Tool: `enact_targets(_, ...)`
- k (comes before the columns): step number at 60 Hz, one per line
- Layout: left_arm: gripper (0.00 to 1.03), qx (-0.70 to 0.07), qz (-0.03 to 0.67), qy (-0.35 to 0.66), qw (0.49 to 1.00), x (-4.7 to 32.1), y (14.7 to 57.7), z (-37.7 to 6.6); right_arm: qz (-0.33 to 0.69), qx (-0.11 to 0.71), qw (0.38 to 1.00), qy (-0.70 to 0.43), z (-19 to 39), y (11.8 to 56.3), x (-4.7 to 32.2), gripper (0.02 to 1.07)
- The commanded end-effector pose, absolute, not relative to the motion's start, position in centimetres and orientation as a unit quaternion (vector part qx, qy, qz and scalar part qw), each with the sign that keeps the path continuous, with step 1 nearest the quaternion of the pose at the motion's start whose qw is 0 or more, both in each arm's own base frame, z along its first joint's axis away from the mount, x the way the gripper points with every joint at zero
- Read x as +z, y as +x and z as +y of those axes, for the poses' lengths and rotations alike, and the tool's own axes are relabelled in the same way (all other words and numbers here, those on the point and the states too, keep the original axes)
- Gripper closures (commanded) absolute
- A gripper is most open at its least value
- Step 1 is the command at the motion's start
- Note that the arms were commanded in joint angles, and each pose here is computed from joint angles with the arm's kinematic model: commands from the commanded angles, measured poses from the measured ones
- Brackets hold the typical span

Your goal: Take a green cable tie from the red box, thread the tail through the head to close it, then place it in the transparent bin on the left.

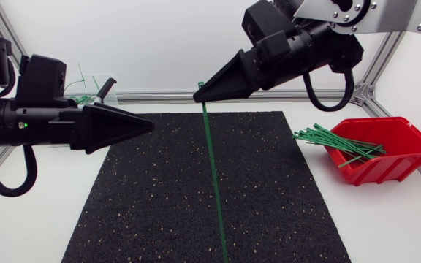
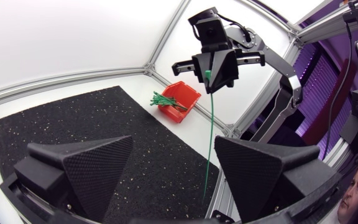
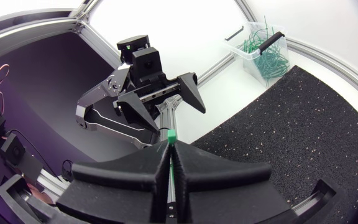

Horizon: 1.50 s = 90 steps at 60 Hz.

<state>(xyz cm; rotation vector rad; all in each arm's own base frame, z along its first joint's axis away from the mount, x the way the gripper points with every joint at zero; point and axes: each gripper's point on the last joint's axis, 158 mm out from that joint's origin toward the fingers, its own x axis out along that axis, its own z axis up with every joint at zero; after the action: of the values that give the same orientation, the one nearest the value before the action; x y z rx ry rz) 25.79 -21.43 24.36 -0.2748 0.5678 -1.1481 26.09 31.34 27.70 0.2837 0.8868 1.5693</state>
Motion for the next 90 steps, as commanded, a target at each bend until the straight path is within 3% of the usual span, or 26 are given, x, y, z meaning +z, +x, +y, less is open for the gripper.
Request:
enact_targets(1,0.12,-0.558,0.260,-0.139,0.776,25.6,26.2,-22.8,0.387,0.680,0.607,0.137,31.7,26.8,27.9,1.01)
enact_targets(26,0.12,-0.616,0.234,-0.172,0.732,28.0,26.5,-28.0,0.373,0.680,0.611,0.160,31.8,28.5,29.1,1.01)
enact_targets(43,0.17,-0.624,0.233,-0.181,0.723,28.1,25.8,-28.5,0.367,0.691,0.603,0.156,31.9,26.9,29.6,1.01)
enact_targets(53,0.27,-0.633,0.237,-0.184,0.714,28.0,25.0,-29.0,0.363,0.697,0.599,0.151,32.2,26.1,29.6,1.01)
enact_targets(59,0.27,-0.634,0.231,-0.187,0.714,28.2,25.0,-29.0,0.355,0.701,0.600,0.146,32.1,25.5,30.0,1.01)
enact_targets(67,0.45,-0.634,0.233,-0.193,0.712,27.9,25.0,-29.0,0.350,0.704,0.601,0.144,32.0,25.1,30.2,1.01)
enact_targets(73,0.49,-0.633,0.234,-0.198,0.711,27.8,25.0,-29.0,0.347,0.704,0.603,0.142,31.9,25.0,30.3,1.01)
enact_targets(80,0.61,-0.633,0.230,-0.203,0.711,28.1,25.2,-29.0,0.347,0.706,0.601,0.141,32.0,24.6,30.2,1.01)
enact_targets(90,0.67,-0.633,0.231,-0.211,0.708,28.2,25.2,-29.1,0.347,0.707,0.600,0.140,32.1,24.5,30.2,1.01)
